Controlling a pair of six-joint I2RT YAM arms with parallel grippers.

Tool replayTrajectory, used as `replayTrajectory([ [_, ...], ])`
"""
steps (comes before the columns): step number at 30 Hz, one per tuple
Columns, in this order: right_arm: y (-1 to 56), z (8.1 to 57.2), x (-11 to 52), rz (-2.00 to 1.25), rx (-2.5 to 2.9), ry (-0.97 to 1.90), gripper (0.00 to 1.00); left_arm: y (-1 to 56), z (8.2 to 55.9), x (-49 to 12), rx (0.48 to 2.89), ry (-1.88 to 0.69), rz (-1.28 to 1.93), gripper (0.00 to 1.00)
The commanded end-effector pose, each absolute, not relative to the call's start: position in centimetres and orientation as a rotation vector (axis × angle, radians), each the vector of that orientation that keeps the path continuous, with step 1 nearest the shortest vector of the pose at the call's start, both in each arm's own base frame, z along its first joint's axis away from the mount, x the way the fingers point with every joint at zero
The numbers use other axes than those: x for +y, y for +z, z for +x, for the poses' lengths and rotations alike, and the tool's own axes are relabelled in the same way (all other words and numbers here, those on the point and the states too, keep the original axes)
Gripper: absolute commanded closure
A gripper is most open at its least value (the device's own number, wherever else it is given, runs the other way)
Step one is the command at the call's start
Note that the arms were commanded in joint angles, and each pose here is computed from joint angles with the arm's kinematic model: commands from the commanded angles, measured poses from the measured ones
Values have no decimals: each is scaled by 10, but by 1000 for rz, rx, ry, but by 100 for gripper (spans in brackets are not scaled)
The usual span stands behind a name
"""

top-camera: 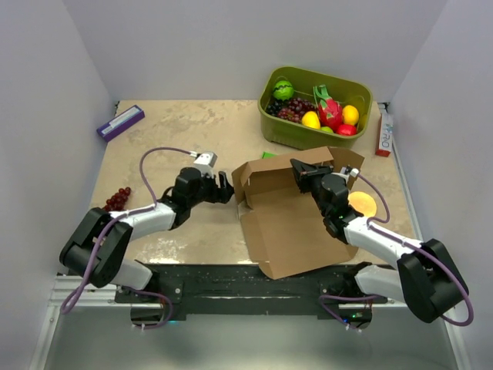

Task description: Fold the paper box

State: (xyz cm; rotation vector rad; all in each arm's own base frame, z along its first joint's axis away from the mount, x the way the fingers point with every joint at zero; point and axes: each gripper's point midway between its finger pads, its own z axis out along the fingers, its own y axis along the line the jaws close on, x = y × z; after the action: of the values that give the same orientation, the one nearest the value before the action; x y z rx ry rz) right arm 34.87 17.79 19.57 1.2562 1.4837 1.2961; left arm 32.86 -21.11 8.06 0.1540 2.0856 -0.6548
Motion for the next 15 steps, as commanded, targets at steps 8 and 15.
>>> replayTrajectory([
  [8,159,345,173,1304,1570,1174,100,140,312,-255,1851,-820,325,26],
  [15,156,345,173,1311,1573,1169,100,140,289,-283,1813,-924,487,28],
])
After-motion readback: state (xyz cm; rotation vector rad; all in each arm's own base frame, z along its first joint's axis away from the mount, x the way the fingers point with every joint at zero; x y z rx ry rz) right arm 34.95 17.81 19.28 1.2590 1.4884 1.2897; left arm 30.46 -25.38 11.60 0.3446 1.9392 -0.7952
